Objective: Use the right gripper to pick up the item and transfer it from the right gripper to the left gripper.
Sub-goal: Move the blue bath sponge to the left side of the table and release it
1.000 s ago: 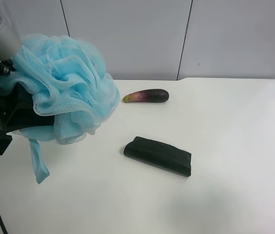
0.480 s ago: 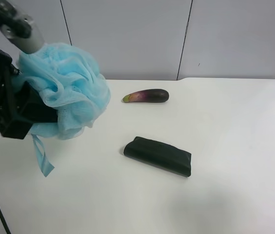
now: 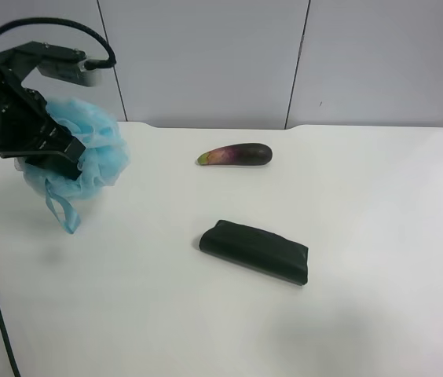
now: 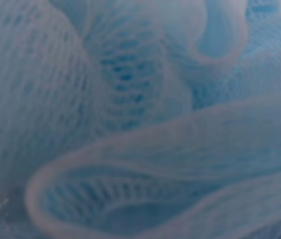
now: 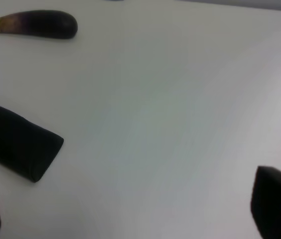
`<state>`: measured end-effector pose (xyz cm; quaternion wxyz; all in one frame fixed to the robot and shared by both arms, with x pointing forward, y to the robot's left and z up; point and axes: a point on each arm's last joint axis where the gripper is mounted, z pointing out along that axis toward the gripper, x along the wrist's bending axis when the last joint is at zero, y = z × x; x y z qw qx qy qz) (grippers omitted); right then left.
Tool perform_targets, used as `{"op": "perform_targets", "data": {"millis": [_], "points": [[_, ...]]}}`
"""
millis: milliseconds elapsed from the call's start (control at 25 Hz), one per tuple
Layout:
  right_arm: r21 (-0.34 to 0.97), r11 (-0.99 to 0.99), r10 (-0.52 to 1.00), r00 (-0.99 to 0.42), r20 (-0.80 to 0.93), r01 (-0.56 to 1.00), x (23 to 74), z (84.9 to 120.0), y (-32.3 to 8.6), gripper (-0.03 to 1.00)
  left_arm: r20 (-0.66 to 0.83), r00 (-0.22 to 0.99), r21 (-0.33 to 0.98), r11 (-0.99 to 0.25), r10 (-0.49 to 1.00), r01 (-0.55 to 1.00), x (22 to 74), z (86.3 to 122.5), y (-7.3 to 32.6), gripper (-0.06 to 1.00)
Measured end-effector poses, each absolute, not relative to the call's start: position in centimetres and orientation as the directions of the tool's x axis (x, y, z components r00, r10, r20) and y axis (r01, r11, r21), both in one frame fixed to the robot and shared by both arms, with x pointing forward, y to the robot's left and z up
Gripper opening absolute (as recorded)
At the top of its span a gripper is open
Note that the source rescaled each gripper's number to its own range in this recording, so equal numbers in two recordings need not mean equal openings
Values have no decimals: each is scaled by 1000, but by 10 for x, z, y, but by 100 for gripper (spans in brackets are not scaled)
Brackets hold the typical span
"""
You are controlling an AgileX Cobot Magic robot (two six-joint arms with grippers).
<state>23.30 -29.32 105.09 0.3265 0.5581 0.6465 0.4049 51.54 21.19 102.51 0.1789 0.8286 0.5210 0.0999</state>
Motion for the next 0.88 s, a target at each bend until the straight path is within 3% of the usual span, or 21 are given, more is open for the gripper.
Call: {"op": "perform_targets", "data": {"millis": [280, 680, 760, 840, 880], "points": [[888, 49, 986, -164, 30, 457, 233, 1051, -293, 100, -23, 380, 276, -360, 925, 891, 547, 969, 226, 0], [888, 49, 986, -164, 30, 457, 233, 1051, -293, 100, 19, 378, 378, -356, 926, 855, 567, 951, 224, 3], [888, 49, 986, -164, 30, 457, 233, 1051, -293, 100, 11, 372, 377, -348, 928, 858, 566, 951, 223, 31], [888, 49, 986, -164, 30, 457, 233, 1051, -293, 100, -4, 363, 363, -337, 932, 869, 565, 950, 223, 72], [888, 49, 986, -164, 30, 457, 233, 1051, -293, 100, -8, 364, 352, -338, 931, 873, 564, 950, 223, 84]]}}
